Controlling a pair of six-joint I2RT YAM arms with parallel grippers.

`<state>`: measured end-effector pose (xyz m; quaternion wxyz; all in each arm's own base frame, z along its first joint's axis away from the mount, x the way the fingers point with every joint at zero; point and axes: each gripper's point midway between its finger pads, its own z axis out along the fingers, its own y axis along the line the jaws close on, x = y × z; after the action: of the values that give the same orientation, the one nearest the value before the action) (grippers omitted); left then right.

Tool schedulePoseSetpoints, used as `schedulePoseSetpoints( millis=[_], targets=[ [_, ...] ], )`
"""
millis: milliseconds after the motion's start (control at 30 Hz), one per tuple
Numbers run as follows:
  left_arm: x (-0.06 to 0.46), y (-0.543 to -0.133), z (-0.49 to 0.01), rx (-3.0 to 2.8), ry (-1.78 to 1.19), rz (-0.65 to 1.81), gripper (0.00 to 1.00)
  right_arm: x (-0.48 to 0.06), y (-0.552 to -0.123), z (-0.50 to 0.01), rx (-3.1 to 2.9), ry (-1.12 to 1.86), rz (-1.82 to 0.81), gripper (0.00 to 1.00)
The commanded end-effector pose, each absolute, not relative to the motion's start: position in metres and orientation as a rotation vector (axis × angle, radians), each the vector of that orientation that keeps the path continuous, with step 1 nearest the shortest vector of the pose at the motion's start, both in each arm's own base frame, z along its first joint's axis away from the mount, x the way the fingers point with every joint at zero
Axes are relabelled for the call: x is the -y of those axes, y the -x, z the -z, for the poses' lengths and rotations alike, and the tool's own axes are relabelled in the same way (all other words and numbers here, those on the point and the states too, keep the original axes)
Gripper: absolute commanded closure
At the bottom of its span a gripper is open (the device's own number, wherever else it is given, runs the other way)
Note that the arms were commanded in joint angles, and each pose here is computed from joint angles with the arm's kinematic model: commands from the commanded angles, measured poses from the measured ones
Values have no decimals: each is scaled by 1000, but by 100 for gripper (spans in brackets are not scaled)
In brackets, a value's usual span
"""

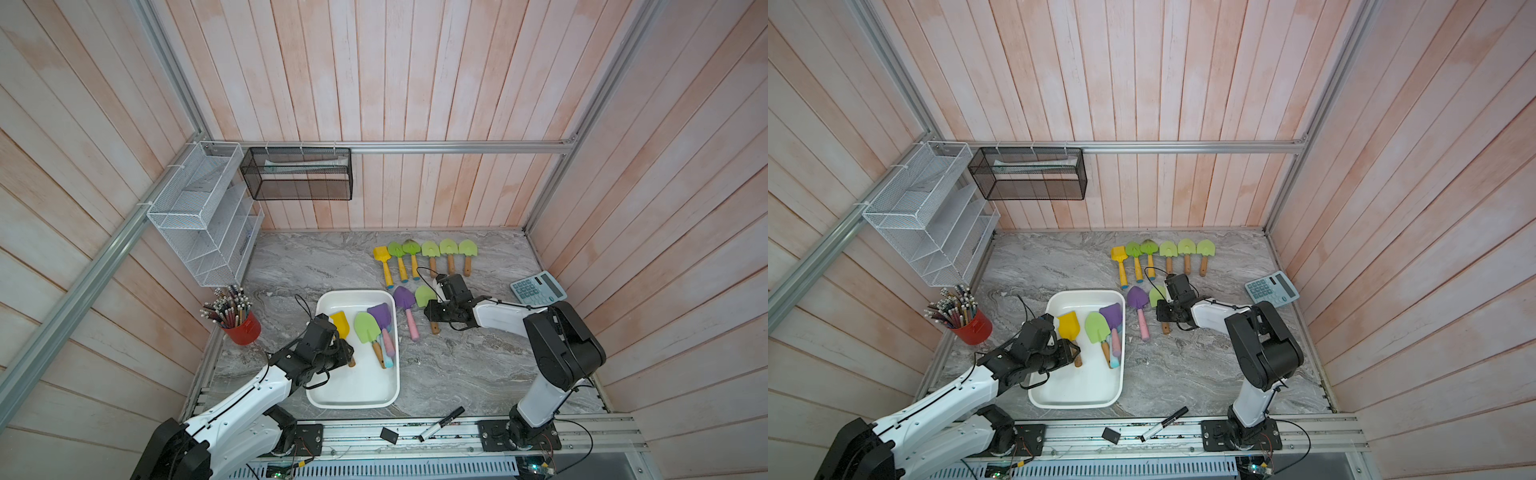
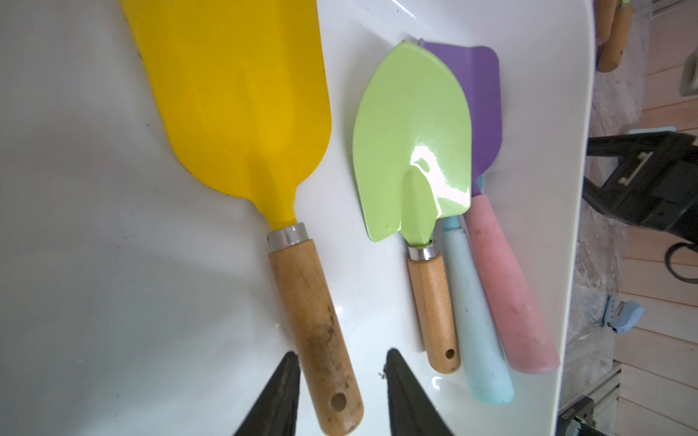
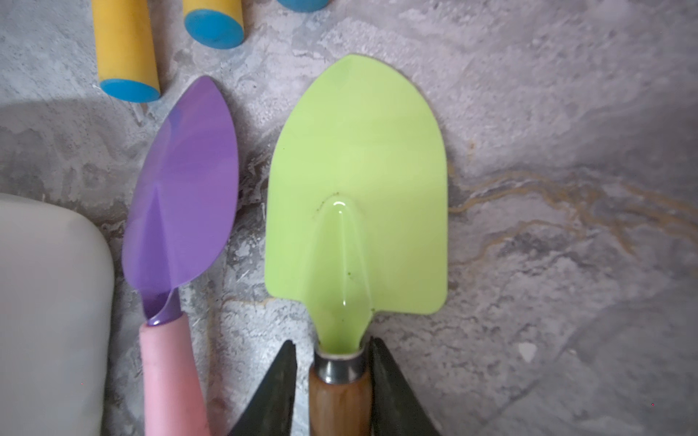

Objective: Take the shovel out of the storage box
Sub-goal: Place the shovel at the center of the board.

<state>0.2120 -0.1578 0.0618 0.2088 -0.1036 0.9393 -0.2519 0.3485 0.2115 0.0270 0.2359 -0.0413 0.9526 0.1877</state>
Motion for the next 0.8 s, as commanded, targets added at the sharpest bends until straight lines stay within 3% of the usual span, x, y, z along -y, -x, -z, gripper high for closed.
schedulePoseSetpoints(
  millis=[0,433,767],
  targets=[
    [158,-213,-58,-2621,276,673,59,-214,-337,-29,-2645,119,-515,65],
    [156,-216,-51,-2658,260,571,59,-204,-340,-83,-2524,109,-502,55],
    [150,-211,-38,-2739,179,251,59,-204,-336,-101,-2472,108,-548,52]
  ],
)
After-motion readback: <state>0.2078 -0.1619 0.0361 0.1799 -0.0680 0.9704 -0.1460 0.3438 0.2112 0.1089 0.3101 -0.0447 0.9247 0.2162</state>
